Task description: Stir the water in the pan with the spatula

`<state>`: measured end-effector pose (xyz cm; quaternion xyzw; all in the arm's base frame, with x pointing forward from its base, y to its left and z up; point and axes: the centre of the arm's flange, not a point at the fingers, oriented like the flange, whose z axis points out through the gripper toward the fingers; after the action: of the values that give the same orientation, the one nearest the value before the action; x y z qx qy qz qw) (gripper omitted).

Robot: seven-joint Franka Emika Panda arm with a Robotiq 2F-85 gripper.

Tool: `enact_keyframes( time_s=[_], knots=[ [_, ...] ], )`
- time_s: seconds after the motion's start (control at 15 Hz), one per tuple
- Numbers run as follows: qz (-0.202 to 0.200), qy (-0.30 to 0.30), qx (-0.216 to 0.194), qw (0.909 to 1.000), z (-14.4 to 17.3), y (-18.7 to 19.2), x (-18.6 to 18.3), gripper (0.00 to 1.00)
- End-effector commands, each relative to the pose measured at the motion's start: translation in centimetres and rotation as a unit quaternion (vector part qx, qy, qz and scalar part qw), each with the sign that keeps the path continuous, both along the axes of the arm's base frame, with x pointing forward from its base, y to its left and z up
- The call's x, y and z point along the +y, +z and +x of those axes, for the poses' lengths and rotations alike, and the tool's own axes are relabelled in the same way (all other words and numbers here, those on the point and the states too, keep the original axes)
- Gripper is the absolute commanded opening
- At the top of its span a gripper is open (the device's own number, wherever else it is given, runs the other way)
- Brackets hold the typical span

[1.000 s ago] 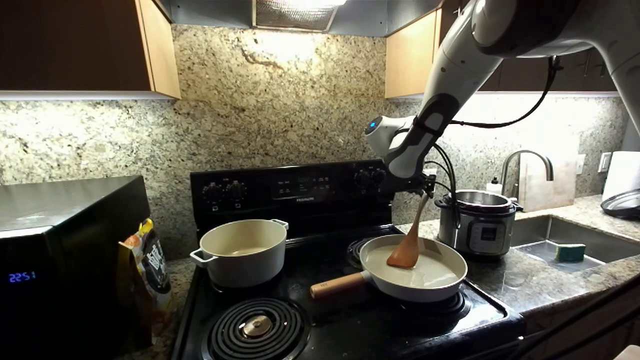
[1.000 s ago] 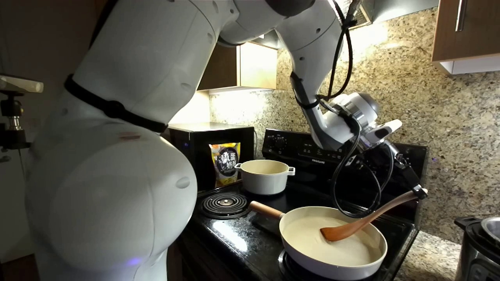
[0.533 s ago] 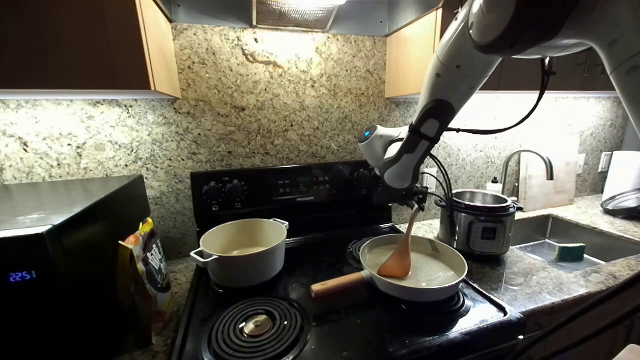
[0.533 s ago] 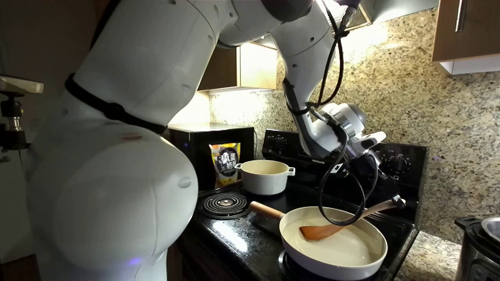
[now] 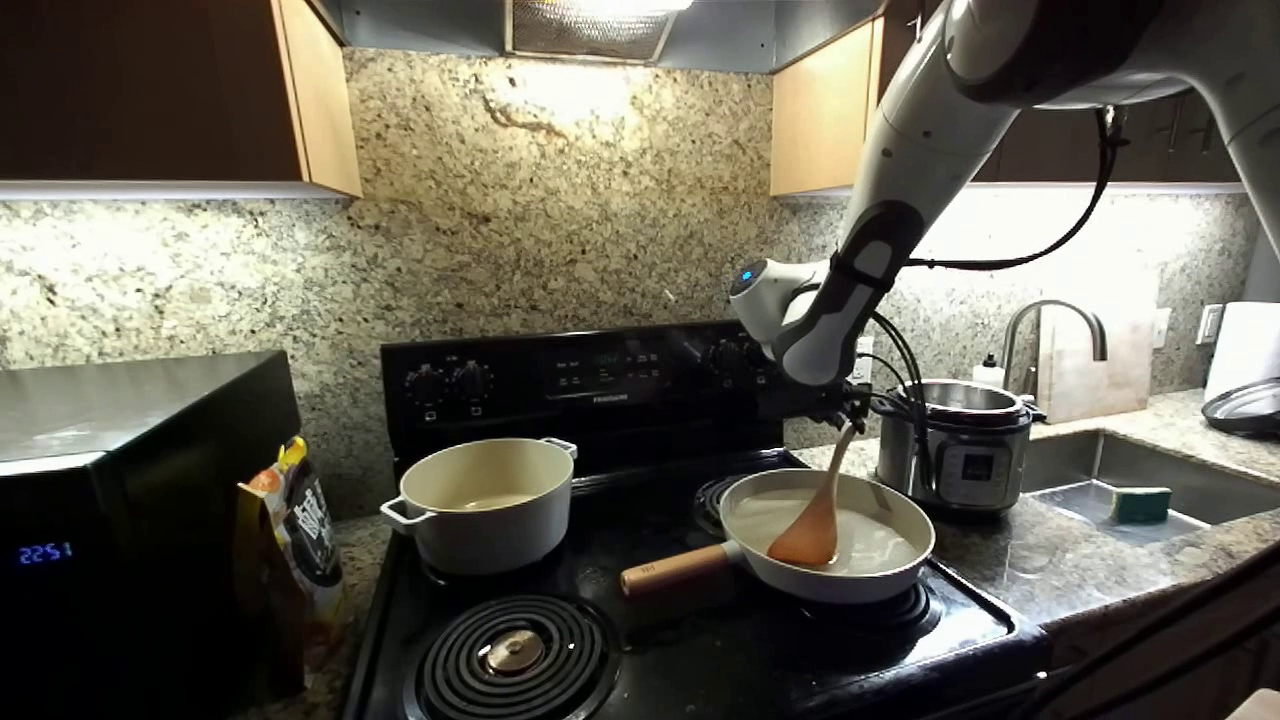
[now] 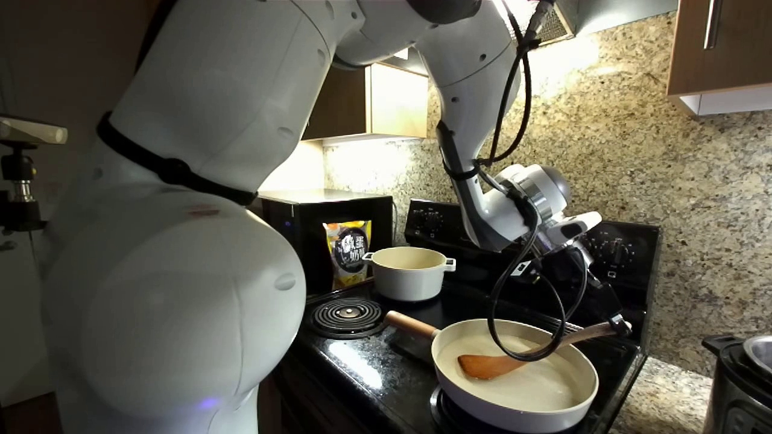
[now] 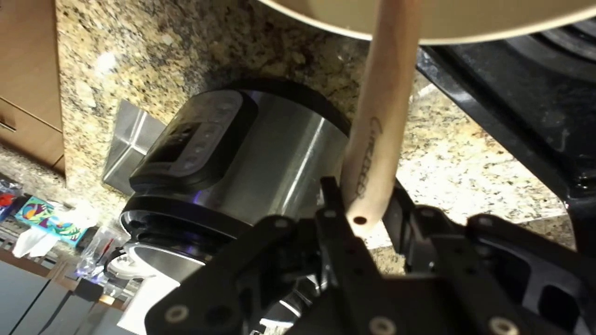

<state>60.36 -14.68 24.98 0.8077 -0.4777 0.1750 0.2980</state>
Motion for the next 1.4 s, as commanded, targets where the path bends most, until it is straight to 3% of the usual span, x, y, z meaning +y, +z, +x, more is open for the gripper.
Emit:
enact_keyframes(
  time_s=[0.0, 0.87, 1.33],
  knots=[
    [0.02, -0.01, -0.005, 0.9997, -2.9, 0.5, -1.2, 0.07],
    [0.032, -0.078, -0.003, 0.9965, -4.6, -0.4, -8.3, 0.07],
    [0.027, -0.1, -0.011, 0.9946, -3.6, 1.2, -9.4, 0.07]
  ],
)
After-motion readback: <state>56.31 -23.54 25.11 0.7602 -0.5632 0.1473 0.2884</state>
